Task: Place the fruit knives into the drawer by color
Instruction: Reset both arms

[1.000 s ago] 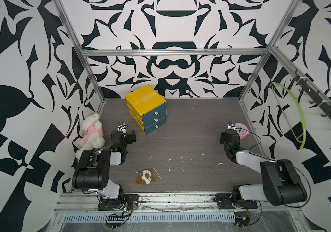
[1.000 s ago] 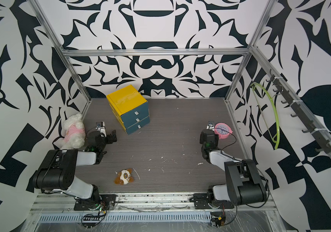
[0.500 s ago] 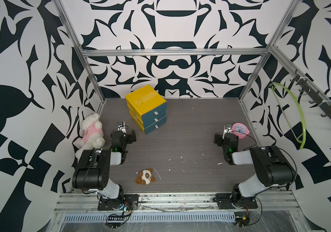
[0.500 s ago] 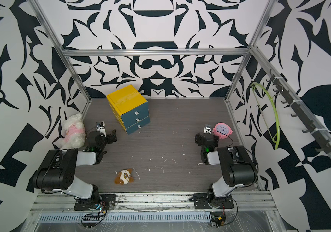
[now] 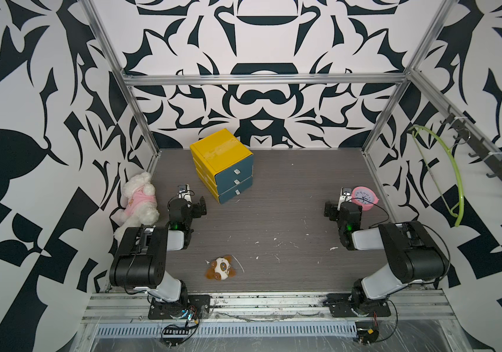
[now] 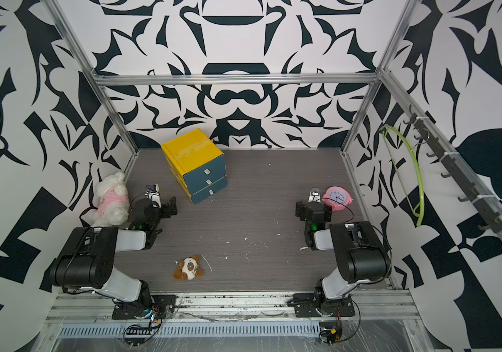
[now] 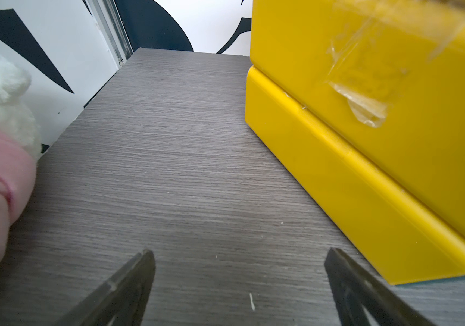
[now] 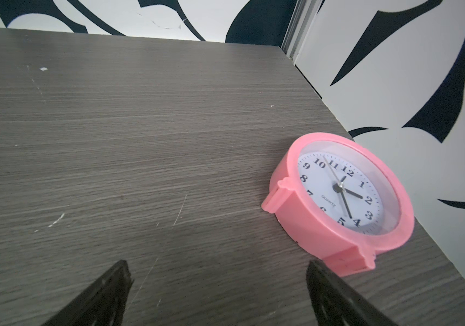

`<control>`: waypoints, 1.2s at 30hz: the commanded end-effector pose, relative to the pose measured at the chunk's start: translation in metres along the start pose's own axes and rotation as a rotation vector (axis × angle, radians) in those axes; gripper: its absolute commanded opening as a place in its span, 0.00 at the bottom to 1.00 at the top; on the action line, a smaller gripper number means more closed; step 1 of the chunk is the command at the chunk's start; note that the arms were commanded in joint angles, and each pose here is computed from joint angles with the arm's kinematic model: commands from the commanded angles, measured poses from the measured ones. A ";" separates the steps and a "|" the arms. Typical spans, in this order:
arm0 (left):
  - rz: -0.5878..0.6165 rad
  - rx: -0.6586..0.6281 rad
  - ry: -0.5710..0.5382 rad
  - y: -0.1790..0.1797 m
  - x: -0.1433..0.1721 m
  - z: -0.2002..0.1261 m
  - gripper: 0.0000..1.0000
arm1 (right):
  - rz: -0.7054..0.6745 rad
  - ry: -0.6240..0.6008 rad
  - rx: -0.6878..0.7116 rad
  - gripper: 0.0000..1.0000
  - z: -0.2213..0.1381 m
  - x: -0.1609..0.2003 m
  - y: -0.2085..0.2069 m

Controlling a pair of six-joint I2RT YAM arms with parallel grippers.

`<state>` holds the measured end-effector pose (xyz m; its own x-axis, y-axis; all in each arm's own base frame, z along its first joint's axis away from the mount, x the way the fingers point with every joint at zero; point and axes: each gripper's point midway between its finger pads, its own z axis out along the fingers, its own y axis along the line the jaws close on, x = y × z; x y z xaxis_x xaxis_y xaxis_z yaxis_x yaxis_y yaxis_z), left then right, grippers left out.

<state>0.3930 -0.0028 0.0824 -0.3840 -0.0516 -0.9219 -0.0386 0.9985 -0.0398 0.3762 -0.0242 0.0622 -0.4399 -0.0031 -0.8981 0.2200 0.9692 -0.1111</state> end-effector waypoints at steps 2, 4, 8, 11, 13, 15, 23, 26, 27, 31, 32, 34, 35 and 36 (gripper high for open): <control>-0.001 0.008 -0.017 -0.001 -0.005 -0.001 0.99 | 0.019 -0.062 0.006 0.99 -0.002 -0.018 -0.001; -0.001 0.009 -0.017 -0.001 -0.005 -0.001 0.99 | 0.019 -0.066 0.006 1.00 -0.002 -0.018 -0.001; -0.001 0.009 -0.016 -0.001 -0.005 -0.001 0.99 | 0.019 -0.062 0.008 1.00 -0.001 -0.018 -0.001; -0.001 0.008 -0.017 -0.001 -0.005 -0.001 0.99 | 0.018 -0.061 0.008 1.00 -0.002 -0.019 -0.001; 0.000 0.008 -0.016 -0.001 -0.005 -0.001 0.99 | 0.019 -0.064 0.006 1.00 -0.003 -0.019 -0.001; -0.001 0.008 -0.016 -0.001 -0.005 -0.001 0.99 | 0.019 -0.063 0.007 1.00 -0.002 -0.019 -0.001; -0.001 0.008 -0.016 -0.001 -0.005 -0.001 0.99 | 0.018 -0.063 0.006 1.00 -0.003 -0.019 -0.001; -0.002 0.008 -0.017 -0.001 -0.005 -0.001 0.99 | 0.015 -0.062 -0.005 1.00 -0.002 -0.019 0.001; -0.002 0.009 -0.018 -0.001 -0.005 -0.001 0.99 | 0.018 -0.065 -0.008 1.00 -0.002 -0.020 0.001; -0.002 0.008 -0.016 -0.001 -0.005 -0.001 0.99 | -0.023 -0.009 -0.068 1.00 -0.015 -0.058 0.010; -0.001 0.009 -0.016 -0.001 -0.005 -0.001 0.99 | 0.000 -0.010 -0.080 1.00 -0.023 -0.083 0.010; -0.001 0.008 -0.015 -0.001 -0.004 -0.001 0.99 | 0.017 -0.072 -0.161 1.00 -0.043 -0.131 0.019; -0.001 0.008 -0.016 -0.001 -0.005 -0.001 0.99 | 0.023 -0.109 -0.182 0.99 -0.052 -0.149 0.020; -0.001 0.009 -0.016 -0.001 -0.005 -0.001 0.99 | 0.026 -0.137 -0.174 1.00 -0.058 -0.157 0.017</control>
<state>0.3930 -0.0027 0.0824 -0.3840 -0.0517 -0.9219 -0.0386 0.9985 -0.0400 0.4027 -0.0056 0.1775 -0.3620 -0.0053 -0.9322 0.1346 0.9892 -0.0579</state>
